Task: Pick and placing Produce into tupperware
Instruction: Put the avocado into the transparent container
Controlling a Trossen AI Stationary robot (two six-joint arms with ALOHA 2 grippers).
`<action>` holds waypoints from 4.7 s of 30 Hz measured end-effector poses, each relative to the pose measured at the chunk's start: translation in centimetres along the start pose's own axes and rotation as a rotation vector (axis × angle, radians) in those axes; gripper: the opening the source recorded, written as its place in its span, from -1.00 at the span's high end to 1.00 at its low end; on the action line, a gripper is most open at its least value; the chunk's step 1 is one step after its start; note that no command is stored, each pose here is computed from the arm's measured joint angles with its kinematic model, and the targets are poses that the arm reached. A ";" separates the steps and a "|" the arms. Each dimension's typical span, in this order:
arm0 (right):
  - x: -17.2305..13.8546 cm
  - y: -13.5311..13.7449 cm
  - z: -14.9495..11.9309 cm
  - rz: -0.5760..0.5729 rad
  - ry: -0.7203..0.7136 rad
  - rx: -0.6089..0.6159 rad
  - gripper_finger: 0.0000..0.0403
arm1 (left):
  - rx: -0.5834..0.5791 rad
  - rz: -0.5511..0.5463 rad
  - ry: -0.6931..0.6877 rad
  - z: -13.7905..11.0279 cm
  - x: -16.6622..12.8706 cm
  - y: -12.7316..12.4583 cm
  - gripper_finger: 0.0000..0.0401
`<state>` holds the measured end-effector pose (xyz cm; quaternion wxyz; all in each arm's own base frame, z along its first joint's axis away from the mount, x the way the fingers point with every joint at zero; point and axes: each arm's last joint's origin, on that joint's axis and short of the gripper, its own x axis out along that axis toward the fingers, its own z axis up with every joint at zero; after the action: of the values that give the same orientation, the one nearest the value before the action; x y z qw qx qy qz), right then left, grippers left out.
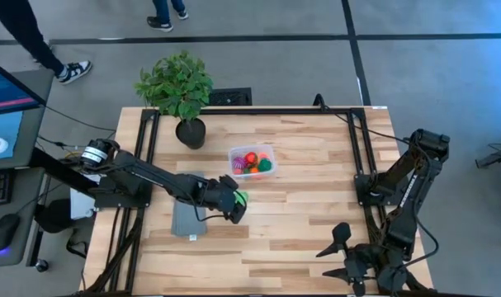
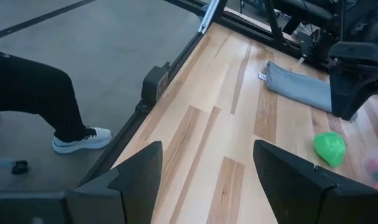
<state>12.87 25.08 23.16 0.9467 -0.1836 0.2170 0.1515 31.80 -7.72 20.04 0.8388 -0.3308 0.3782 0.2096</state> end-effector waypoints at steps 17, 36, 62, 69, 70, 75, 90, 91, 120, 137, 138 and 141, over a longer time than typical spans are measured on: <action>0.0 0.0 0.0 0.000 0.001 0.000 -0.37 | -0.105 0.138 0.018 0.8 0.3 2.0 -0.54; -0.1 0.1 -0.4 -0.002 0.029 0.012 -0.37 | -0.127 0.145 0.032 1.3 3.0 2.6 -0.54; -0.1 0.0 -0.8 -0.010 0.043 0.017 -0.37 | -0.096 0.089 0.086 1.5 7.3 3.6 -0.54; 0.0 0.0 -1.3 -0.014 0.055 0.005 -0.37 | -0.099 0.041 0.049 1.9 7.3 3.2 -0.54; 0.0 0.0 -1.3 -0.014 0.055 0.006 -0.37 | -0.093 0.014 0.034 2.1 7.3 2.9 -0.55; 0.0 -0.1 -1.3 -0.015 0.055 0.006 -0.37 | -0.047 -0.106 -0.032 2.7 7.2 1.7 -0.59; 0.0 0.0 -1.3 -0.014 0.055 0.014 -0.37 | 0.019 -0.026 -0.046 3.5 6.7 1.1 -0.60; 0.0 0.0 -1.3 -0.015 0.055 0.014 -0.37 | 0.021 -0.022 -0.042 3.4 6.7 1.2 -0.60; 10.5 -10.5 -3.2 -0.318 0.286 0.141 -0.37 | 0.538 0.229 0.076 -6.8 3.5 -1.4 -0.60; 16.4 -15.7 -4.4 -0.328 0.395 -0.180 -0.37 | 0.792 0.444 -0.138 -15.5 -4.0 -1.2 -0.60; 16.5 -16.2 -4.0 -0.316 0.388 -0.183 -0.37 | 0.789 0.432 -0.169 -15.7 -4.6 -1.3 -0.60; 16.8 -17.6 -3.3 -0.274 0.382 -0.158 -0.37 | 0.781 0.391 -0.252 -16.3 -6.2 -1.4 -0.60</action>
<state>32.62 11.54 17.51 0.8830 -0.3100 0.3525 0.0007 20.68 -20.97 17.38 0.8849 0.1162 0.3792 0.2443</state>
